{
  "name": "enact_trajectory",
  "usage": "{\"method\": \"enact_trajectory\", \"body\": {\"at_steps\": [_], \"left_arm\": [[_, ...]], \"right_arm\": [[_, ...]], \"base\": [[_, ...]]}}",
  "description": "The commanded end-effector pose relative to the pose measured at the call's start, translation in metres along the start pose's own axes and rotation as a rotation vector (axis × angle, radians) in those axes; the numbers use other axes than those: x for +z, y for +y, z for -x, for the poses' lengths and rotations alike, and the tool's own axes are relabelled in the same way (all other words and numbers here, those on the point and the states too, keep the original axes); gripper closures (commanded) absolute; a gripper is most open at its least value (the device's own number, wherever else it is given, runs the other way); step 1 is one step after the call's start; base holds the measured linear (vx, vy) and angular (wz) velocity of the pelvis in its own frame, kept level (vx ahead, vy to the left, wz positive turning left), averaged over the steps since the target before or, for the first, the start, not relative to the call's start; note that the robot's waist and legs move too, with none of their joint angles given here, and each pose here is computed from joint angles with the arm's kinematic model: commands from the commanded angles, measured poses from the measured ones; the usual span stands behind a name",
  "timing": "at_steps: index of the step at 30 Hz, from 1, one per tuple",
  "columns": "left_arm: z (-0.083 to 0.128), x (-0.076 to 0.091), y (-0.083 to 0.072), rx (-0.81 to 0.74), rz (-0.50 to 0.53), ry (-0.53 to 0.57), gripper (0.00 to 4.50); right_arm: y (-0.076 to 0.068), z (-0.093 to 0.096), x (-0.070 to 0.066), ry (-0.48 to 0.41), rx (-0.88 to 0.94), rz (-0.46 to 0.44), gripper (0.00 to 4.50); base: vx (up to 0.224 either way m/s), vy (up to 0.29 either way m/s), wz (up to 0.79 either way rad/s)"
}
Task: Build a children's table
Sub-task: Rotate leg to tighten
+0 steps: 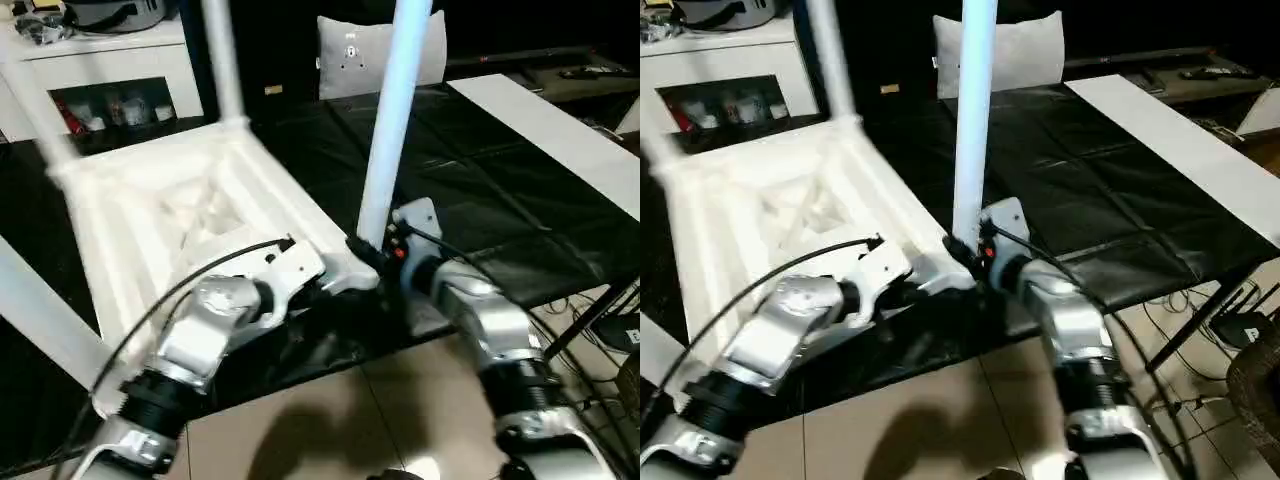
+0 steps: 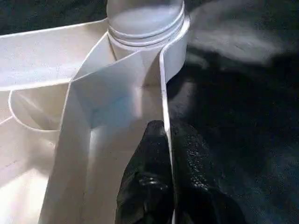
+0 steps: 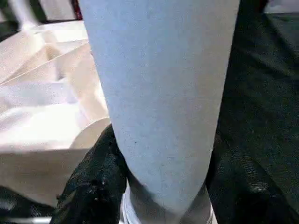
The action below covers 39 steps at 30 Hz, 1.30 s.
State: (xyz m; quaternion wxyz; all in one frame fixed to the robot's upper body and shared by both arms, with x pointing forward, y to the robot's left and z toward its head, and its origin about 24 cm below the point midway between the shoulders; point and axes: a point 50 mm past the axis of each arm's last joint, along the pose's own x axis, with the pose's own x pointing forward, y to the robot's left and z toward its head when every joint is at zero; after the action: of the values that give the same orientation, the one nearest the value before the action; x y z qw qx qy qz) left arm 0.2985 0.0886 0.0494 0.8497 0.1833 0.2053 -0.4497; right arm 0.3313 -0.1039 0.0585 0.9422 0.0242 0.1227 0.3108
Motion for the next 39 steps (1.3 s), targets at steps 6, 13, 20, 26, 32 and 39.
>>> {"method": "enact_trajectory", "body": {"at_steps": [6, 13, 20, 26, 32, 39], "left_arm": [[-0.003, 0.023, -0.007, -0.056, -0.086, -0.077, 4.5], [0.006, 0.014, 0.003, -0.145, -0.184, -0.09, 4.5], [0.023, -0.003, 0.011, -0.32, -0.328, -0.027, 4.5], [0.033, -0.003, 0.007, -0.493, -0.381, -0.043, 4.5], [0.036, -0.007, 0.004, -0.572, -0.419, -0.02, 4.5], [0.037, -0.009, 0.004, -0.592, -0.428, -0.016, 4.5]], "right_arm": [[0.016, -0.002, -0.01, 0.011, 0.12, -0.021, 1.39], [0.003, 0.028, -0.004, -0.023, 0.35, 0.117, 0.79], [-0.019, 0.053, 0.002, 0.052, 0.503, 0.222, 0.23], [-0.021, 0.069, 0.003, 0.109, 0.699, 0.335, 0.17], [-0.023, 0.072, 0.006, 0.142, 0.795, 0.285, 0.91], [-0.022, 0.075, 0.005, 0.17, 0.882, 0.261, 1.43]], "base": [[0.0, 0.0, 0.0], [0.0, 0.0, 0.0], [0.0, 0.0, 0.0], [0.0, 0.0, 0.0], [0.0, 0.0, 0.0], [0.0, 0.0, 0.0]]}}
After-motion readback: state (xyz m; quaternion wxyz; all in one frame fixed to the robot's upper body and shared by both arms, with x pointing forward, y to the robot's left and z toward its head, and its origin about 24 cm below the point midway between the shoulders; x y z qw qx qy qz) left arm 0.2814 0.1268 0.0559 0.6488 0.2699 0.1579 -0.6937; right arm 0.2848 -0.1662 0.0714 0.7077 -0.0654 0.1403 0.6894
